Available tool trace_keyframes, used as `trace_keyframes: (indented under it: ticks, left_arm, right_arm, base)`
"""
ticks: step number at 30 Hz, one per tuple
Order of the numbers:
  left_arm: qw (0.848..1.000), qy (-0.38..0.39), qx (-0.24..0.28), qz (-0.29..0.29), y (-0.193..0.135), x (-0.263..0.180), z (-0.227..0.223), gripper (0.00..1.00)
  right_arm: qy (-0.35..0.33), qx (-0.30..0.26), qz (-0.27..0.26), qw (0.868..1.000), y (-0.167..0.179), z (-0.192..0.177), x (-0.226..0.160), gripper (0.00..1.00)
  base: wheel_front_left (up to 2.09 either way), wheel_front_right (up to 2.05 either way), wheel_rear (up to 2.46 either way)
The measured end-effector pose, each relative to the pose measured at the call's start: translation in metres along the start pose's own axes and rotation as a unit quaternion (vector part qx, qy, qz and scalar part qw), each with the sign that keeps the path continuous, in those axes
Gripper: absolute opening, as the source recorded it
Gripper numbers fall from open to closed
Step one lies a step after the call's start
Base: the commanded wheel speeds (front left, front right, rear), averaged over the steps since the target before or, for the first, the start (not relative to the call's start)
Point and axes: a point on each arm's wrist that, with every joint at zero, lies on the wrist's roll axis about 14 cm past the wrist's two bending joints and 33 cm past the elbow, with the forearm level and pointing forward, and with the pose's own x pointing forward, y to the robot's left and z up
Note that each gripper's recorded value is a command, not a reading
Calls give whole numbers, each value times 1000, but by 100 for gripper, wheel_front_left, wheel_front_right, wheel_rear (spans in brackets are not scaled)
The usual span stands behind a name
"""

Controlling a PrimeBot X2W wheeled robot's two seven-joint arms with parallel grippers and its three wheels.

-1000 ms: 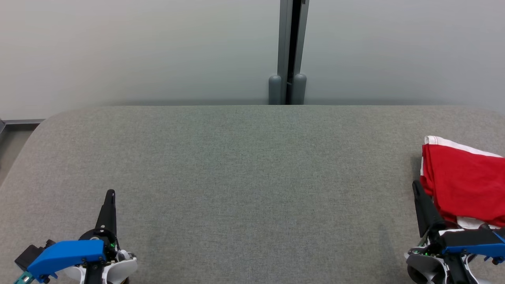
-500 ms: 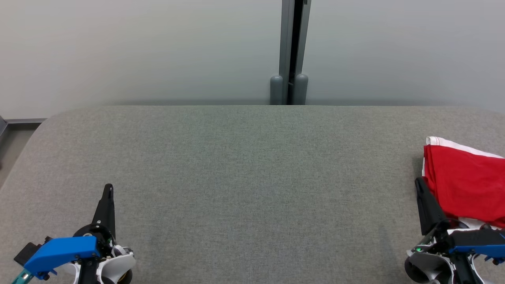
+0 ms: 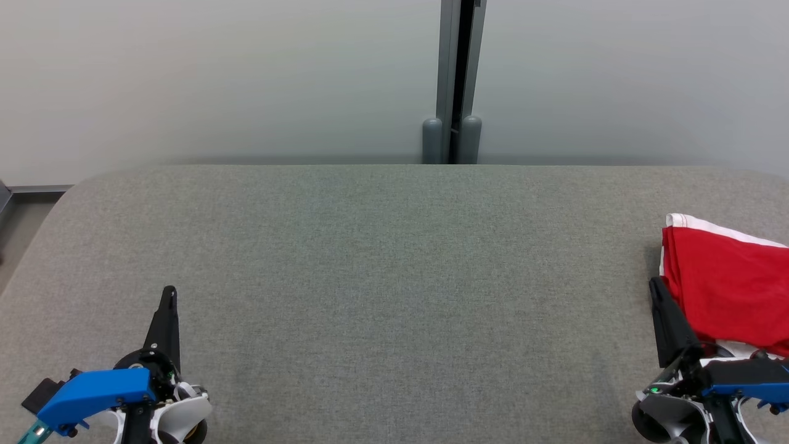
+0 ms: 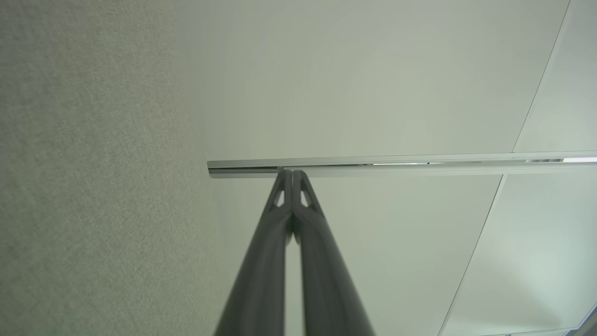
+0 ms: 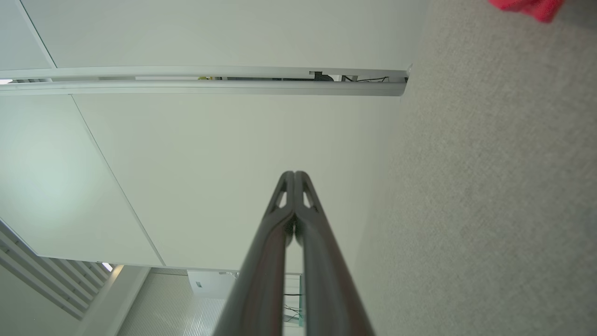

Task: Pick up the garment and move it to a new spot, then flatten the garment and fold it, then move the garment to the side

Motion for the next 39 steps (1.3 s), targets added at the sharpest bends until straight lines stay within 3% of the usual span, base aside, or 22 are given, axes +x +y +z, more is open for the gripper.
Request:
trace_keyframes:
  ticks: [39]
  left_arm:
    - [1000, 0, 0, 0, 0, 0, 0, 0]
  right_arm:
    - [0, 0, 0, 1000, 0, 0, 0, 0]
  base:
    - [0, 0, 0]
